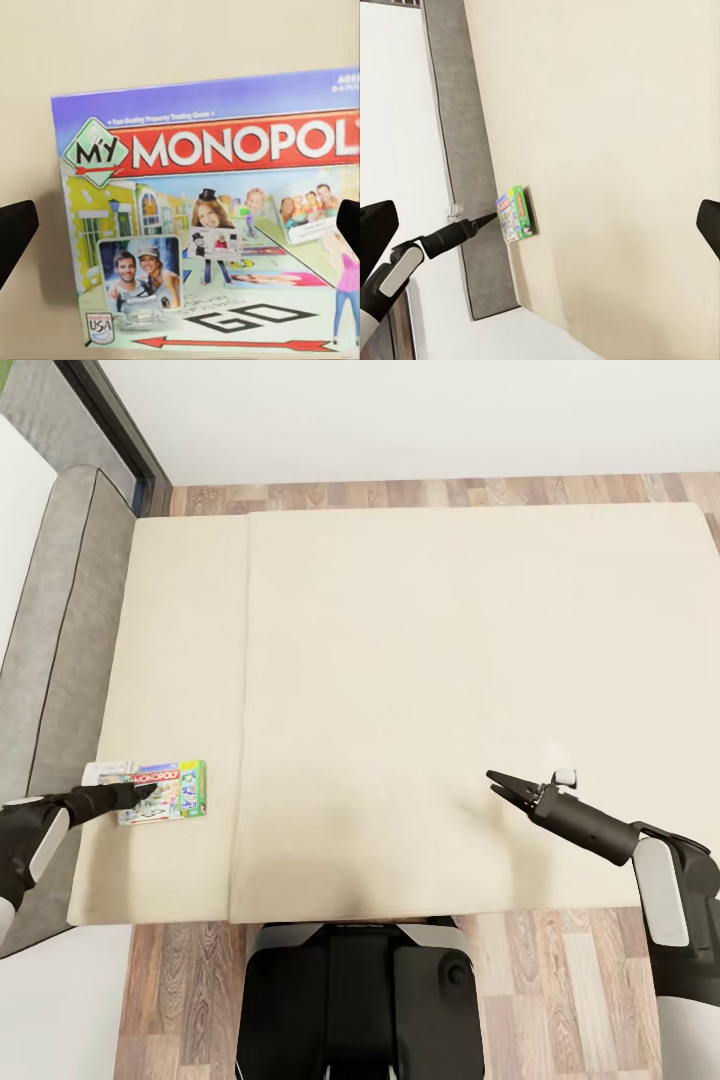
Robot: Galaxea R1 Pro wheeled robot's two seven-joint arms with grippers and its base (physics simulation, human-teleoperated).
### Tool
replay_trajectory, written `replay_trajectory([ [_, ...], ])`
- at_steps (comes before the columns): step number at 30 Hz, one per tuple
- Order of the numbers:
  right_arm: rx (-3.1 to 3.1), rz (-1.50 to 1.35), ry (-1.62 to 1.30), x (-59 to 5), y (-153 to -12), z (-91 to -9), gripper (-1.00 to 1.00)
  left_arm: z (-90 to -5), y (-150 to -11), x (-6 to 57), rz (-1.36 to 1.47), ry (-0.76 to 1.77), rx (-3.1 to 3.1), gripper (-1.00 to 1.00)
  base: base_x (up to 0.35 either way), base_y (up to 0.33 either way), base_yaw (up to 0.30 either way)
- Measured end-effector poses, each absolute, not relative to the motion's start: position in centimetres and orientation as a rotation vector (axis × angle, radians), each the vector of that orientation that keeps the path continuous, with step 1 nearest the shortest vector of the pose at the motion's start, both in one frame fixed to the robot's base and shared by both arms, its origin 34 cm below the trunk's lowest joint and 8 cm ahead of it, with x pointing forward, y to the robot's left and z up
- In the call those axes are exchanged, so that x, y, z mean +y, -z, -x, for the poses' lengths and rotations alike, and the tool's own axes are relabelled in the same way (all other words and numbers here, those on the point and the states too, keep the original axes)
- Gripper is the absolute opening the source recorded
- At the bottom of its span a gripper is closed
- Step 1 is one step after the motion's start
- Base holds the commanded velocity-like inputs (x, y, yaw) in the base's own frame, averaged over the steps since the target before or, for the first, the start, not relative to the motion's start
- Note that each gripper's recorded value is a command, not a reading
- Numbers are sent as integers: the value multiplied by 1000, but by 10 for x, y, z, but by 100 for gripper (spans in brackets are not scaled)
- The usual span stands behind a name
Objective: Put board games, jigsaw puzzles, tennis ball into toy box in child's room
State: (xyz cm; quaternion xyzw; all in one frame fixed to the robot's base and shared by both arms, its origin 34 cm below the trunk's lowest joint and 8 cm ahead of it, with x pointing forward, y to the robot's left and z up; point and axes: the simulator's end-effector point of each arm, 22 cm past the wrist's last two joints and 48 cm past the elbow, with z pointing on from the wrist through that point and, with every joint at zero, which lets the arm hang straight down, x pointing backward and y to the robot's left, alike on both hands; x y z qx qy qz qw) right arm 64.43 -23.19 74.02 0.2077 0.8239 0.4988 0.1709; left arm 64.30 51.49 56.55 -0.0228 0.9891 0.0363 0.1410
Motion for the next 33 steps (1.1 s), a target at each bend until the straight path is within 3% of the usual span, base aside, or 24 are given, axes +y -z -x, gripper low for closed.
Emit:
replay_trajectory([
  [33,2348,-599,-1416,-233,-735,-641,100,-635,-561,532,149,-66,2876,100,0,0,0],
])
